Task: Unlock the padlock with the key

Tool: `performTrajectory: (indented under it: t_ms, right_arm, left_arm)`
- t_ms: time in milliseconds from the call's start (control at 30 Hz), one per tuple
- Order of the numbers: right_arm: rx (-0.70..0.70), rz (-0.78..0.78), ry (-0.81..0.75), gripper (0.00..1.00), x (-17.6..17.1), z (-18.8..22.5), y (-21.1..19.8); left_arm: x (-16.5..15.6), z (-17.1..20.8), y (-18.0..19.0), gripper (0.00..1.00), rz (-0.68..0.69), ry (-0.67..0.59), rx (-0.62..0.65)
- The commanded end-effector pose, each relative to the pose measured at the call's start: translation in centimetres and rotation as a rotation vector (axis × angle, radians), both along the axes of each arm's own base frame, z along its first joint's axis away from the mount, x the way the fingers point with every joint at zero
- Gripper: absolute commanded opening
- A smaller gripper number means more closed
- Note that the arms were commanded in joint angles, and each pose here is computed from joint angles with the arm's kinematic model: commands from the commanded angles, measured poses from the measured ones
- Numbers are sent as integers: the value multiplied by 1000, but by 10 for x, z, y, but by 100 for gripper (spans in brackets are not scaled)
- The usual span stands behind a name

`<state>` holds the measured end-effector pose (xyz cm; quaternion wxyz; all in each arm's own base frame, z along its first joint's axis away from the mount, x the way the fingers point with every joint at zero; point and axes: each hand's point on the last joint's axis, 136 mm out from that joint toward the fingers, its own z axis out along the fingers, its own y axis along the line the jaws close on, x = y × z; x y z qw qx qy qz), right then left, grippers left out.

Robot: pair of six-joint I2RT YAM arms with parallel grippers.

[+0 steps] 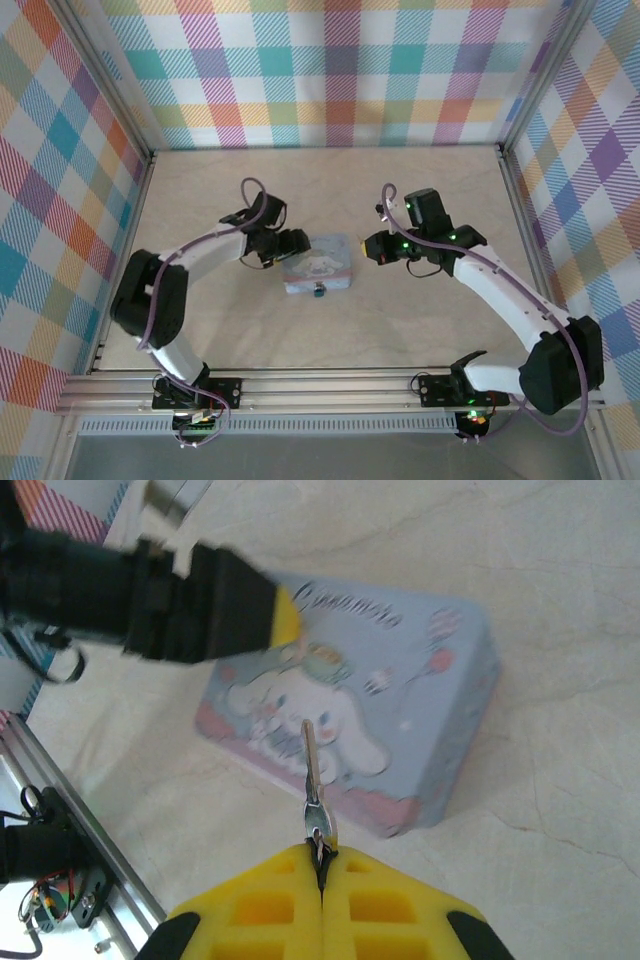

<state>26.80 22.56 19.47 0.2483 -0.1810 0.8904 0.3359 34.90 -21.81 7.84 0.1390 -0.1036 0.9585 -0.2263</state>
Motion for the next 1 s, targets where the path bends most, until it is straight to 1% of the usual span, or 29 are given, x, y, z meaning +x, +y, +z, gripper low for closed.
performTrajectory:
  t_ms: [0, 200, 400, 467, 600, 700, 800, 967]
  right_arm:
    - [42, 17, 45, 0, -12, -5, 5]
    - [62, 7, 80, 0, -14, -14, 7]
    - [89, 3, 101, 0, -11, -19, 12]
    - [96, 1, 106, 0, -9, -21, 14]
    - [107, -5, 113, 0, -7, -23, 15]
    - [121, -8, 113, 0, -5, -23, 18]
    - [136, -6, 117, 0, -2, -24, 21]
    - [178, 2, 119, 0, 8, -20, 30]
  left_arm:
    - [22, -7, -13, 78, -53, -24, 56]
    - [63, -3, -37, 81, -117, -67, 59]
    - [93, 5, -52, 85, -166, -124, 67]
    - [100, 15, -53, 86, -175, -158, 75]
    - [109, 48, -46, 90, -179, -251, 101]
    - [105, 76, -34, 94, -171, -317, 128]
    - [92, 104, -18, 97, -150, -395, 139]
    - [51, 126, 2, 98, -137, -471, 101]
